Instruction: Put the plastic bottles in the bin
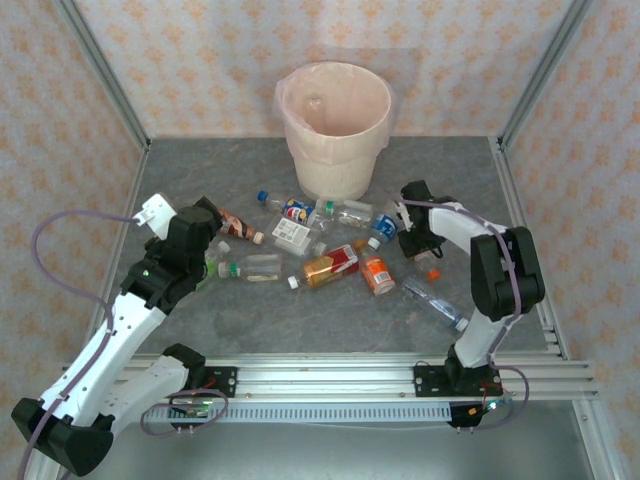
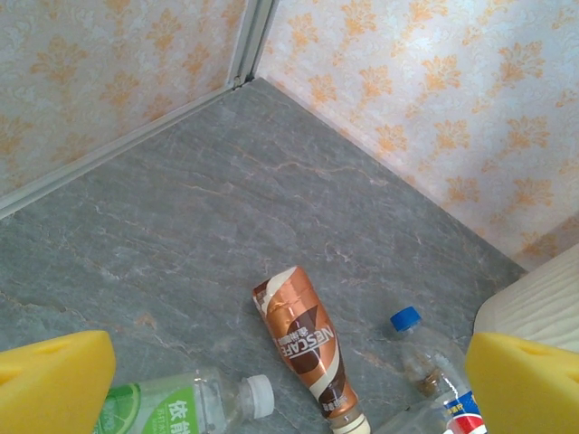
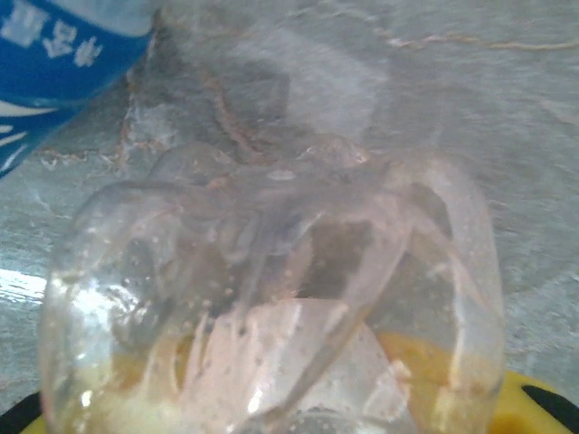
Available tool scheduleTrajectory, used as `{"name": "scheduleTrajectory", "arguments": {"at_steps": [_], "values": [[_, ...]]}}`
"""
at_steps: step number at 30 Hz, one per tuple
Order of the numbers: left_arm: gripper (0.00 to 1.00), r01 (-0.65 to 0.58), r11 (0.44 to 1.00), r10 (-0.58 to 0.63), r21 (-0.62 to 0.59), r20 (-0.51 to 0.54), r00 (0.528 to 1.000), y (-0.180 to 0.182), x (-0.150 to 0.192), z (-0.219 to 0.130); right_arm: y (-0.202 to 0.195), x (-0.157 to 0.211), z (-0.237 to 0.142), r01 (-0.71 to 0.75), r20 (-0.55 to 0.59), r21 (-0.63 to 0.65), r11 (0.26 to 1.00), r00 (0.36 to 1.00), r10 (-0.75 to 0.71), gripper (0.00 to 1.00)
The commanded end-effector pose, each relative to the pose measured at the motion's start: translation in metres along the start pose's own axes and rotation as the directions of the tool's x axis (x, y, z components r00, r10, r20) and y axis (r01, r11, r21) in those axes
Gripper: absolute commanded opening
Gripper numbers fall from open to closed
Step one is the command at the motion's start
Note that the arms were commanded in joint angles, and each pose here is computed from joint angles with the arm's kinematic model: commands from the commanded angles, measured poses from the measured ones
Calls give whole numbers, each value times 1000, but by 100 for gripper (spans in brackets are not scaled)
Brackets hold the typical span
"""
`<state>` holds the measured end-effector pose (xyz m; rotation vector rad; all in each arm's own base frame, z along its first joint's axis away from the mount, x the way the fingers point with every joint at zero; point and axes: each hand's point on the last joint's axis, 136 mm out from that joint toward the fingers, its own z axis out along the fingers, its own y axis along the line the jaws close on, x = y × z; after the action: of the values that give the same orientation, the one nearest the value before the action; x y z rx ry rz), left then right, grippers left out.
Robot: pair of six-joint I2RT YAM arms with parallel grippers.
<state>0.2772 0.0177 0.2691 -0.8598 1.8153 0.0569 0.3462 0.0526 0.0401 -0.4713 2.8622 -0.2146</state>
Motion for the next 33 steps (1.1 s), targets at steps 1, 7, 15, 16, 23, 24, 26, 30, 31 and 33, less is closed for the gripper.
{"name": "scheduleTrajectory", "arguments": {"at_steps": [1, 7, 15, 16, 23, 24, 26, 30, 31, 33], "values": [[100, 1, 999, 0, -33, 28, 1000, 5, -1, 6, -26, -13, -24, -108, 125, 90, 990, 987, 97, 34], [100, -24, 999, 25, -32, 22, 999, 1, 2, 10, -42, -31, -70, -220, 329, 93, 971, 927, 178, 33], [100, -29, 1000, 29, -11, -19, 999, -9, 10, 15, -20, -92, -208, -208, 717, -311, 927, 589, 373, 32], [100, -25, 1000, 24, -12, -20, 999, -9, 11, 16, -17, -99, -219, -185, 734, -354, 917, 552, 395, 32], [100, -30, 999, 28, -20, -66, 997, -7, 25, 20, 21, -147, -354, 211, 793, -603, 769, 262, 550, 33], [100, -30, 999, 28, -25, -72, 997, -5, 27, 21, 28, -154, -371, 278, 800, -599, 751, 237, 551, 33], [100, -38, 999, 34, -35, -86, 996, -3, 31, 21, 39, -169, -396, 355, 814, -579, 734, 200, 545, 33], [100, -44, 998, 39, -49, -102, 994, 1, 36, 22, 40, -215, -420, 376, 819, -566, 733, 154, 553, 33], [100, -41, 998, 36, -49, -104, 994, 1, 36, 22, 40, -225, -421, 377, 814, -571, 729, 147, 561, 33], [100, -36, 998, 31, -49, -110, 993, 3, 39, 21, 40, -247, -425, 389, 811, -570, 724, 126, 571, 34]]}}
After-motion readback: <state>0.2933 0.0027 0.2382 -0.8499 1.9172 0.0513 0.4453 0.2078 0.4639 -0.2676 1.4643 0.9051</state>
